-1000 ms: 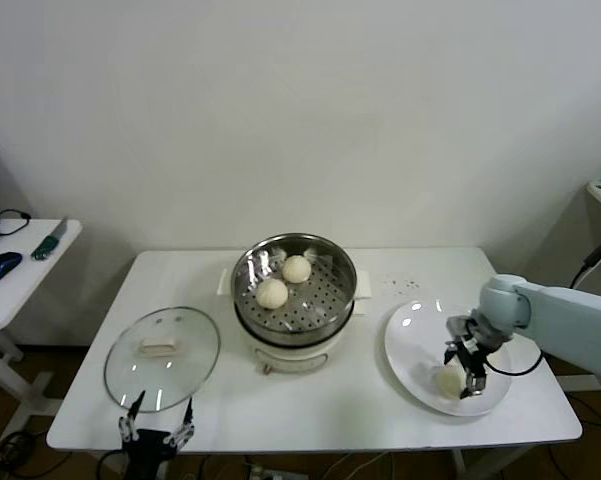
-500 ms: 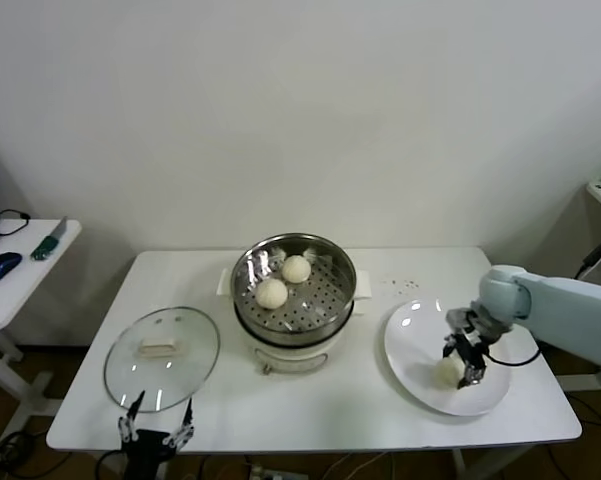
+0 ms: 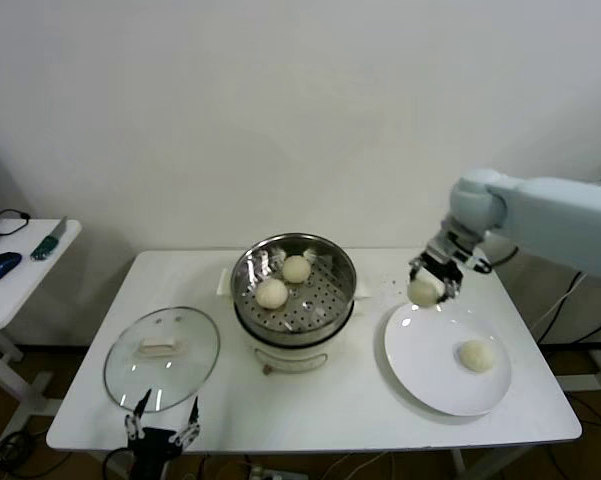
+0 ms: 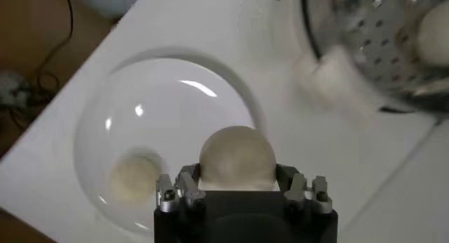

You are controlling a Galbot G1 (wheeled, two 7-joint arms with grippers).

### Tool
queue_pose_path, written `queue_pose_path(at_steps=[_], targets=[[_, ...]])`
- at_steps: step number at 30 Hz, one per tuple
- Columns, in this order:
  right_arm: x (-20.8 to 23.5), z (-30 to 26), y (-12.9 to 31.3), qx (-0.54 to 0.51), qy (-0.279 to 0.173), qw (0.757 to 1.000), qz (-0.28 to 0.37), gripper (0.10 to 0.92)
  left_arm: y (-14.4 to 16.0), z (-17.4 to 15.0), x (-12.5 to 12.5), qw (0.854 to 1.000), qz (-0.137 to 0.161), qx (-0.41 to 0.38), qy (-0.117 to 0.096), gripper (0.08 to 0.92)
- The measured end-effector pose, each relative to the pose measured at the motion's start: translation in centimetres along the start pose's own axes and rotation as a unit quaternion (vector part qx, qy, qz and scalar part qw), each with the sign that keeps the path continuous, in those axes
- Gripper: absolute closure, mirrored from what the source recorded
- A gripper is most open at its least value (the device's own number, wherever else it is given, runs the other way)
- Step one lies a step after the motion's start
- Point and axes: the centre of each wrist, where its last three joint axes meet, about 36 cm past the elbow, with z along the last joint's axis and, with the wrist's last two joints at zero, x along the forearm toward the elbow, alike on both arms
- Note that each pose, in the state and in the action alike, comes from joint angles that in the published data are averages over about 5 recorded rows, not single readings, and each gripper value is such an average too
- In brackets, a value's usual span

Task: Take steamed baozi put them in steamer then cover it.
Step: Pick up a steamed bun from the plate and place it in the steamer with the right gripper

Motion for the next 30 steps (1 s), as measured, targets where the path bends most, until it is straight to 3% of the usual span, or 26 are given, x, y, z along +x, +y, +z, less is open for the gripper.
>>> queue_pose_path(at_steps=[6, 11, 21, 30], targets=[[3.4, -3.8, -5.7, 0.116, 0.015, 0.993, 0.013, 0.327, 0.1, -0.1, 0.0, 1.0, -0.001, -0.001, 0.001, 0.177], [3.7, -8.2, -10.2, 0.206, 0.019, 0.978, 0.013, 0.327, 0.3, 0.0, 0.2, 1.0, -0.003, -0.002, 0.004, 0.177], [-1.0, -15.8, -15.8, 0.338, 0.011, 0.941, -0.009, 0.327, 0.6, 0.2, -0.1, 1.0, -0.002, -0.001, 0.007, 0.177], [-5.6, -20.3, -17.9, 0.395, -0.011, 0.918, -0.024, 0.327, 0.7, 0.6, -0.5, 1.0, -0.004, 0.0, 0.01, 0.177]])
